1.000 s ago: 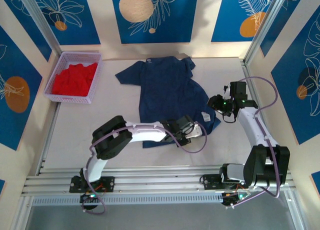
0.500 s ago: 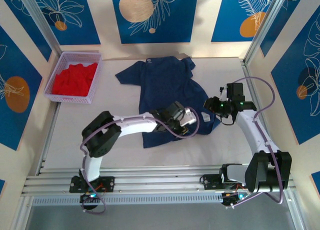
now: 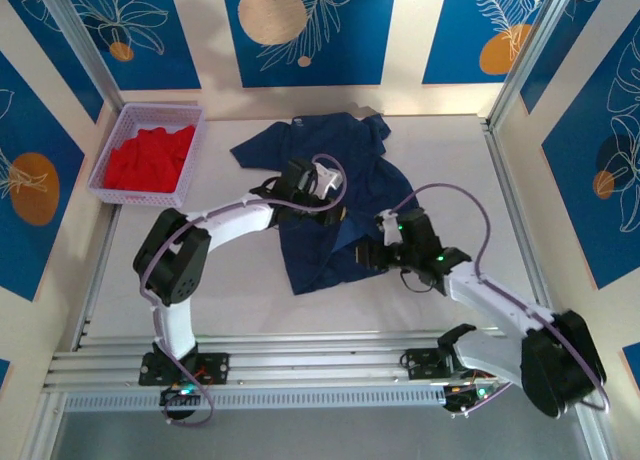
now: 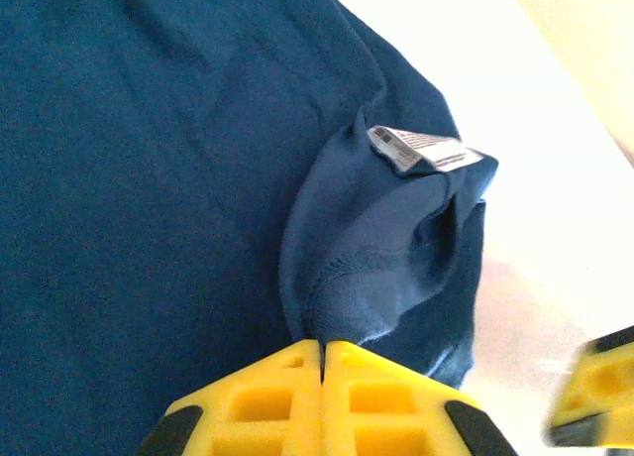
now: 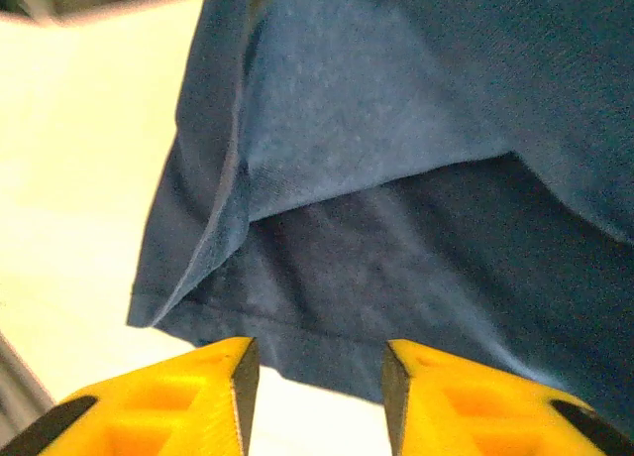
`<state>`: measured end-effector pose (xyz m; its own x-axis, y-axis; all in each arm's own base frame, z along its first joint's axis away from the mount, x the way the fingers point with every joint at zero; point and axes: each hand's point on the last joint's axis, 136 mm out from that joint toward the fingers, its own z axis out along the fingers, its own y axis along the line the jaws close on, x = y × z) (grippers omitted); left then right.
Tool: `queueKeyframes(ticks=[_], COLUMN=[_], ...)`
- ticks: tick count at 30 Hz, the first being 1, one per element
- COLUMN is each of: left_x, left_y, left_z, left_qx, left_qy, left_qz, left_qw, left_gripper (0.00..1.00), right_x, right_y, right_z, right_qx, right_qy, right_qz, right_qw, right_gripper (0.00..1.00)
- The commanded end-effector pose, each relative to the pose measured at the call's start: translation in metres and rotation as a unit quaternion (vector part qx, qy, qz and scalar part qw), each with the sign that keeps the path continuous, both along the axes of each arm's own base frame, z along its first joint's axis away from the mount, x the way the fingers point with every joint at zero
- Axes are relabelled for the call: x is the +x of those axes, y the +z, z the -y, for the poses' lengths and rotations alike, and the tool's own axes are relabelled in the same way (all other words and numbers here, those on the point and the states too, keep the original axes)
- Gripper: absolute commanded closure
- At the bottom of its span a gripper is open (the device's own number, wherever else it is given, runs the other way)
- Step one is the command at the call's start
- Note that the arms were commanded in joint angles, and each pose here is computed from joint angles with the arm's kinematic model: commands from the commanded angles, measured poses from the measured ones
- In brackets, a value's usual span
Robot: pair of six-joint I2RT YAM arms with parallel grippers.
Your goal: Fold the inside-out t-shirt
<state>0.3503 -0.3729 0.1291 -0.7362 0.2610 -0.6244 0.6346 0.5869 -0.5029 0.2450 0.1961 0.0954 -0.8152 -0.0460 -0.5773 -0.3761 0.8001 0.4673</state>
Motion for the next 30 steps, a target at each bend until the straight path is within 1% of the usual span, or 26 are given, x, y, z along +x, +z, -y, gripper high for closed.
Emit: queueKeyframes(ticks=[1,4,9,13,15,19,24,26,30], left_x=[-0.009,-0.012,-0.020,-0.028,-0.031,-0.034,-0.029,-0.030,-0.037], left_y=[0.056,0.073,0.105,0.136,0.144,0.151,0.145,0.147,0.161], left_z=[0.004,0.001,-0.006,-0.005,-0.007,-0.014,-0.024,-0.023,-0.017], left_qx=[-0.058,-0.055,-0.059,-0.078,-0.078,-0.059,-0.023,-0.027,-0.059], left_qy=[-0.022,-0.029,-0.034,-0.052,-0.059,-0.064,-0.052,-0.056,-0.072], left_qz=[-0.012,-0.017,-0.008,0.004,0.010,0.032,0.060,0.061,0.058], left_qw=[0.998,0.998,0.998,0.996,0.995,0.996,0.997,0.996,0.994], left_gripper=[1.00,1.00,1.00,1.00,1.00,1.00,1.00,1.00,1.00], right_x=[0.030,0.044,0.062,0.074,0.079,0.090,0.085,0.086,0.093], right_y=[0.004,-0.012,-0.028,-0.037,-0.038,-0.043,-0.033,-0.035,-0.042], right_z=[-0.033,-0.043,-0.050,-0.052,-0.053,-0.044,-0.038,-0.032,-0.025], right_qx=[-0.003,-0.037,-0.067,-0.106,-0.126,-0.152,-0.115,-0.125,-0.154], right_qy=[0.030,0.029,0.025,0.026,0.027,0.023,0.043,0.041,0.022], right_qz=[0.120,0.141,0.174,0.213,0.233,0.247,0.253,0.240,0.230], right_qw=[0.992,0.989,0.982,0.971,0.964,0.957,0.960,0.962,0.961], right_gripper=[0.64,0.67,0.68,0.71,0.73,0.75,0.75,0.74,0.74])
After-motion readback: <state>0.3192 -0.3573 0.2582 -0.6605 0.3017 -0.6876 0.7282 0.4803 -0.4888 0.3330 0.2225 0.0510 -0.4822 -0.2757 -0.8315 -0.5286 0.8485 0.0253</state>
